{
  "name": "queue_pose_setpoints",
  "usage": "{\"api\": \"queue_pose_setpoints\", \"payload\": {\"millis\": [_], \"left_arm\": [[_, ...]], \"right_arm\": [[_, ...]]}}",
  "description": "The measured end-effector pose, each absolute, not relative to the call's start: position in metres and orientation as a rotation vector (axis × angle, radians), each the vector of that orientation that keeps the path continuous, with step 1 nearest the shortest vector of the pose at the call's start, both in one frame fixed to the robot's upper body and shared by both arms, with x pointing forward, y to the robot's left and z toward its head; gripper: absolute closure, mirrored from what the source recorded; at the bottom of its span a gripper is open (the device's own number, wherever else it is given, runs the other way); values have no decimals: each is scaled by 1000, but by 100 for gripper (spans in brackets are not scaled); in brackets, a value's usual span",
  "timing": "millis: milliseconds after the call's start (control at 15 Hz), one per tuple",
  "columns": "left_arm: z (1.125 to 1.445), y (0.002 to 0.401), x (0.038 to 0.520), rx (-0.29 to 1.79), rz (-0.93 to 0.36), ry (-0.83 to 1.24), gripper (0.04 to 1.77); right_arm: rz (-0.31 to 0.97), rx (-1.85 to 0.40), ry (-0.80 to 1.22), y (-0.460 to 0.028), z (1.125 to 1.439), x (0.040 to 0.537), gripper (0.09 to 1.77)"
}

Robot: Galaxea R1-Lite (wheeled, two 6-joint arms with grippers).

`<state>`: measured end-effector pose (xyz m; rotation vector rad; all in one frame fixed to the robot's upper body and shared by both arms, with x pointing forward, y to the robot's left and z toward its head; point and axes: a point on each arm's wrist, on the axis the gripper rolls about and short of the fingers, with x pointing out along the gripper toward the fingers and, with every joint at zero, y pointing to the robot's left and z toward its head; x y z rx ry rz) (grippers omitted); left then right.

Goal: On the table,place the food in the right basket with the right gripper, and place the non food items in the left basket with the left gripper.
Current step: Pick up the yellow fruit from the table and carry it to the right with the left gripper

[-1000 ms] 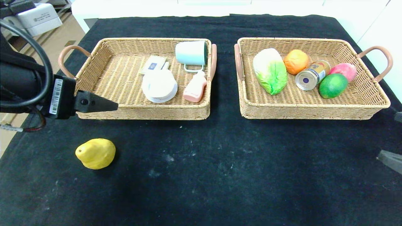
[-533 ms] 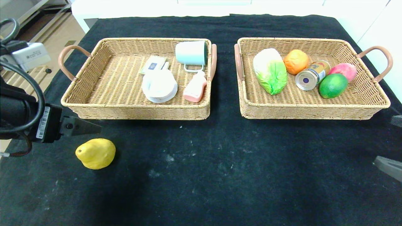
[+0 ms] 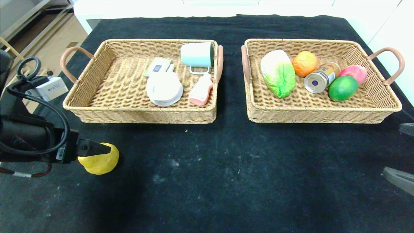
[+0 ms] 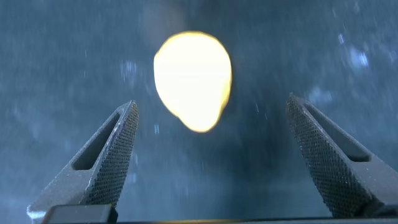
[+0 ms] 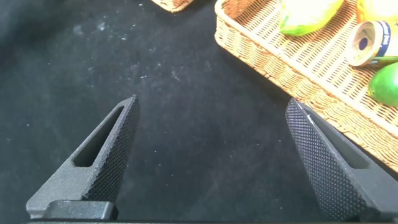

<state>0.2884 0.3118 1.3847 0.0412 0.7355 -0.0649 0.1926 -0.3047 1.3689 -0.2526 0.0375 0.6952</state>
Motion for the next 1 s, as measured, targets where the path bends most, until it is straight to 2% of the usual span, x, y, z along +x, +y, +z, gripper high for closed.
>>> {"api": "queue_pose_setpoints", "payload": {"millis": [400, 1000], "left_arm": [[1356, 311, 301, 40, -66, 802, 10], [1347, 312, 319, 41, -68, 805, 9]], "right_arm": [[702, -254, 43, -304, 1367, 193, 15], [704, -253, 47, -303, 1367, 195, 15]]}}
